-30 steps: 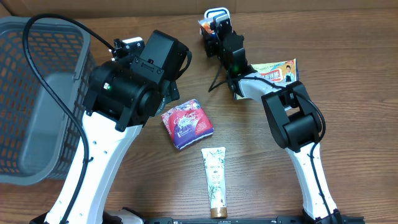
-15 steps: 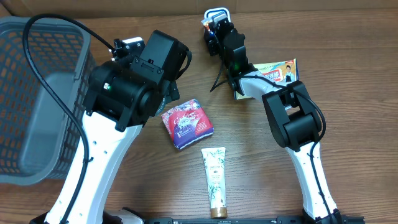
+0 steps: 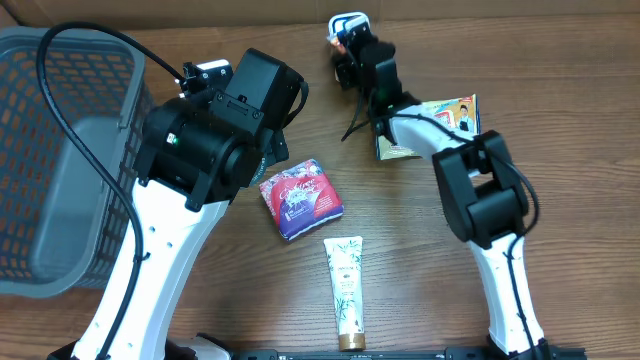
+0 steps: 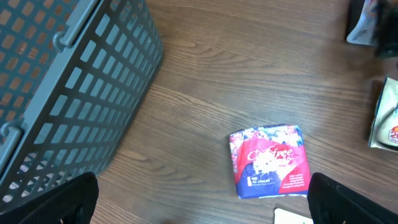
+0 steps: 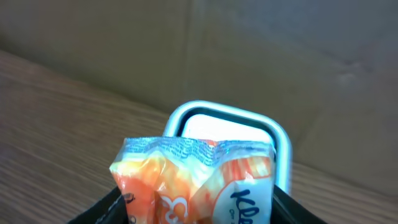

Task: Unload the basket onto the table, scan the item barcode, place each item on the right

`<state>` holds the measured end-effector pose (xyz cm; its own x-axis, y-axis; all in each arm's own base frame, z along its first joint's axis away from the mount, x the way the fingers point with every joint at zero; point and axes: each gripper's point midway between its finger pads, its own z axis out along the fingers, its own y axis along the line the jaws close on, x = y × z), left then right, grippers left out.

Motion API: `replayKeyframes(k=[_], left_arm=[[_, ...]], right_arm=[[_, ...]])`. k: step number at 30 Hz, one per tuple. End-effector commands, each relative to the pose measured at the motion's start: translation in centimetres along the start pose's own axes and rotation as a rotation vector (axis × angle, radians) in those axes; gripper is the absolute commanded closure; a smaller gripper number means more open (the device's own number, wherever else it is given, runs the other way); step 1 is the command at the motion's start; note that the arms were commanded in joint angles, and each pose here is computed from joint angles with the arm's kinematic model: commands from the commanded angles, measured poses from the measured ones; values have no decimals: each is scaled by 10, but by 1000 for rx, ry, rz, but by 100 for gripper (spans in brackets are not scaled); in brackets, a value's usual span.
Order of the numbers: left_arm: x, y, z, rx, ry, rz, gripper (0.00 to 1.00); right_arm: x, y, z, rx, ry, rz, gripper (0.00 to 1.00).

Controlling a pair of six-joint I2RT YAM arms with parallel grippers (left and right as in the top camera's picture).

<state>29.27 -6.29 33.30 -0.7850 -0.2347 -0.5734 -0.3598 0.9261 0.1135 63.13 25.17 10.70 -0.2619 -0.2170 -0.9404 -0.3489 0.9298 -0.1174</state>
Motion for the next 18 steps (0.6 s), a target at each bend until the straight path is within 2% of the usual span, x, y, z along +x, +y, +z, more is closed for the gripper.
replayKeyframes(k=[1,3,5,9,13,15,18], left_arm=[[1,-1,-1,2,1,-16,0],[1,-1,-1,2,1,-16,0],[1,-1,-1,2,1,-16,0],[1,-1,-1,2,1,-16,0],[1,-1,-1,2,1,-16,0],[1,-1,-1,2,1,-16,0],[1,-1,-1,2,1,-16,0]], right_arm=[[-99,-37,-46,59,-120,23,45],[-117,-48,-68,103,-92,64,39],[-126,-70,-93,195,-51,163,40],[-119,-115,-154,325,98,382,41],[-70,-169,-220,486,323,590,46],[-19,-211,-265,627,513,675,45],[34,-262,-317,783,681,764,41]])
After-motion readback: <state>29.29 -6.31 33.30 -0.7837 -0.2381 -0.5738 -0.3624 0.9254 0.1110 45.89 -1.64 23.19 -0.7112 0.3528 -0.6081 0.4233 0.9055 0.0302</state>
